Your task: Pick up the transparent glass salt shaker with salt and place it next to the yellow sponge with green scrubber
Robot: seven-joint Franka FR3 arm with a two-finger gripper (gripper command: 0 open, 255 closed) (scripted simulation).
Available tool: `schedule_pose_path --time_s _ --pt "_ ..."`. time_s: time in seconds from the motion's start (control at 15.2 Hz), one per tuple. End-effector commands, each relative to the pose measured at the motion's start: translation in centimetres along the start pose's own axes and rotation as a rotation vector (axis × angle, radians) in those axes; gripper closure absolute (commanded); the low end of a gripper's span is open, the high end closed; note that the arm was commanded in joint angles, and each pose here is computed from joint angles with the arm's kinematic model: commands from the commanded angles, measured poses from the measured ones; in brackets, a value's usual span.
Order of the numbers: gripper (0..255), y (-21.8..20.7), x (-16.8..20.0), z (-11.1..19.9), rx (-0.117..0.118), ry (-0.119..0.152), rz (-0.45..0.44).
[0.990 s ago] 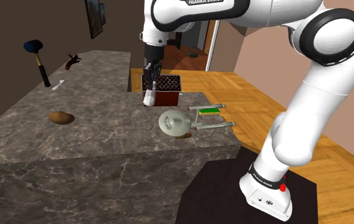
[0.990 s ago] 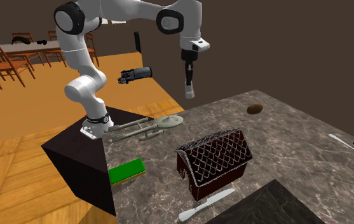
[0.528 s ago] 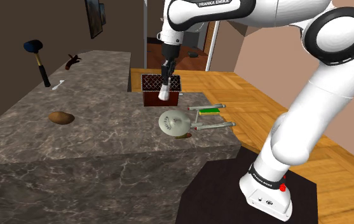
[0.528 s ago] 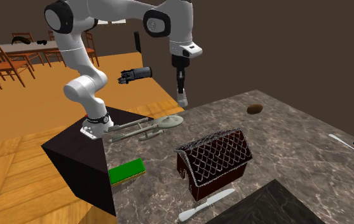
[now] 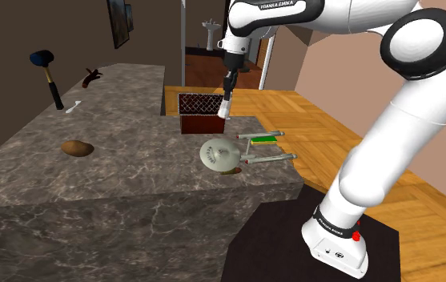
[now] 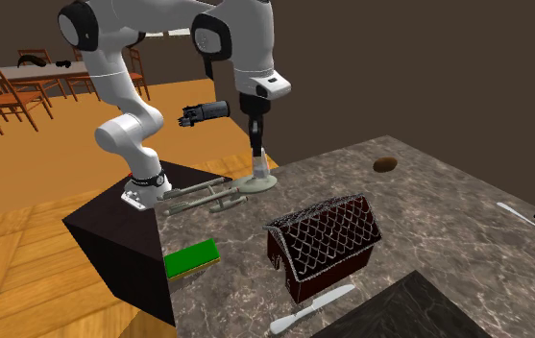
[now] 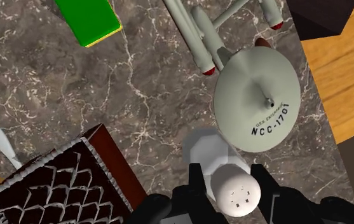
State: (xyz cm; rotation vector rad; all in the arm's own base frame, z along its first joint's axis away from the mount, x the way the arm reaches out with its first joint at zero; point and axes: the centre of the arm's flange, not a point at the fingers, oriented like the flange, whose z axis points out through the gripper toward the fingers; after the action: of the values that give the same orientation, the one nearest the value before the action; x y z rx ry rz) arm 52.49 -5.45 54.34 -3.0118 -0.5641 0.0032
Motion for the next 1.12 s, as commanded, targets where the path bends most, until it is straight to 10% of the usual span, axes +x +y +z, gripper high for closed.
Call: schedule_pose_path --time_s 0.0,0.53,1.06 --pt "255 2.4 -1.3 -0.3 0.0 0.0 -0.001" --pt "255 12.2 -6.1 -1.2 0.0 0.0 -0.001" --pt "255 12.5 -6.1 3.0 0.0 0.0 -0.001"
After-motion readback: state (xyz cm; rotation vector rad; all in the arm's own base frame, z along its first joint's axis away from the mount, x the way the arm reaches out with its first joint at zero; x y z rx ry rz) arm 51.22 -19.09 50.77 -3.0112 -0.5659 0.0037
